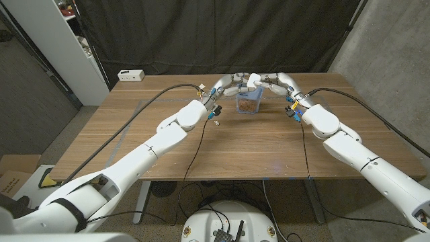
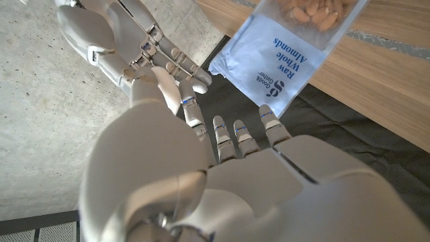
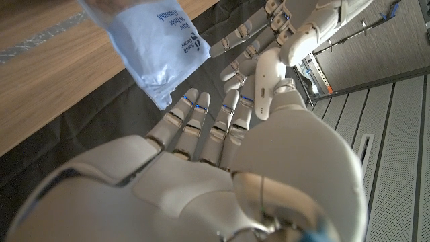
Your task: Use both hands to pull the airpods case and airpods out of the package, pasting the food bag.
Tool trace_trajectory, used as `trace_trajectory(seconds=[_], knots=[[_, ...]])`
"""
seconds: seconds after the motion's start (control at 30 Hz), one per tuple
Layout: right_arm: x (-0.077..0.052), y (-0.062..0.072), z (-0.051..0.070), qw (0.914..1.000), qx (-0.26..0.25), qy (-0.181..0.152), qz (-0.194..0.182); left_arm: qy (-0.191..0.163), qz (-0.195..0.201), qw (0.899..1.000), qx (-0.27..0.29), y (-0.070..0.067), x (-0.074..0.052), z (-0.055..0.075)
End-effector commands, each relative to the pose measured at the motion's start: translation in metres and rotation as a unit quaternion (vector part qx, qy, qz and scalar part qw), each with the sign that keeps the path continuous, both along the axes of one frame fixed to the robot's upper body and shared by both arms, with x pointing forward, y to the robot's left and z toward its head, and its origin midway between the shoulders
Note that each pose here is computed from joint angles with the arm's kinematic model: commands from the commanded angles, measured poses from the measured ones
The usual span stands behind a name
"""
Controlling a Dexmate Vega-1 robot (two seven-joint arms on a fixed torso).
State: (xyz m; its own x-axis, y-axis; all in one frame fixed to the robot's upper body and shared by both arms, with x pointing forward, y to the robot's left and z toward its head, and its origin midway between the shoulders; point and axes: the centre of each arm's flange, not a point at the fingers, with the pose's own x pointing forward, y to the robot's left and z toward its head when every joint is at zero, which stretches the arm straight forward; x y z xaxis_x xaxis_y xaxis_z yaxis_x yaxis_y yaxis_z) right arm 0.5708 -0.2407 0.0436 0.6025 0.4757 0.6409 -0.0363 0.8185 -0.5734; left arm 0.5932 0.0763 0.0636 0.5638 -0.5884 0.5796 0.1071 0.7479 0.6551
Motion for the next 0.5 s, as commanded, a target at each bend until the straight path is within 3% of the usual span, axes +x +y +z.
trace_trajectory(seconds=[0.03, 0.5], knots=[[0.002, -0.0043, 0.0002, 0.9999, 0.002, -0.001, -0.011, 0.002, -0.002, 1.0, 0.01, 0.0019, -0.0004, 0.0018], [0.0022, -0.0049, -0.0007, 0.9999, 0.009, 0.0, -0.01, -0.004, 0.013, 1.0, -0.006, 0.001, -0.0009, 0.0021]])
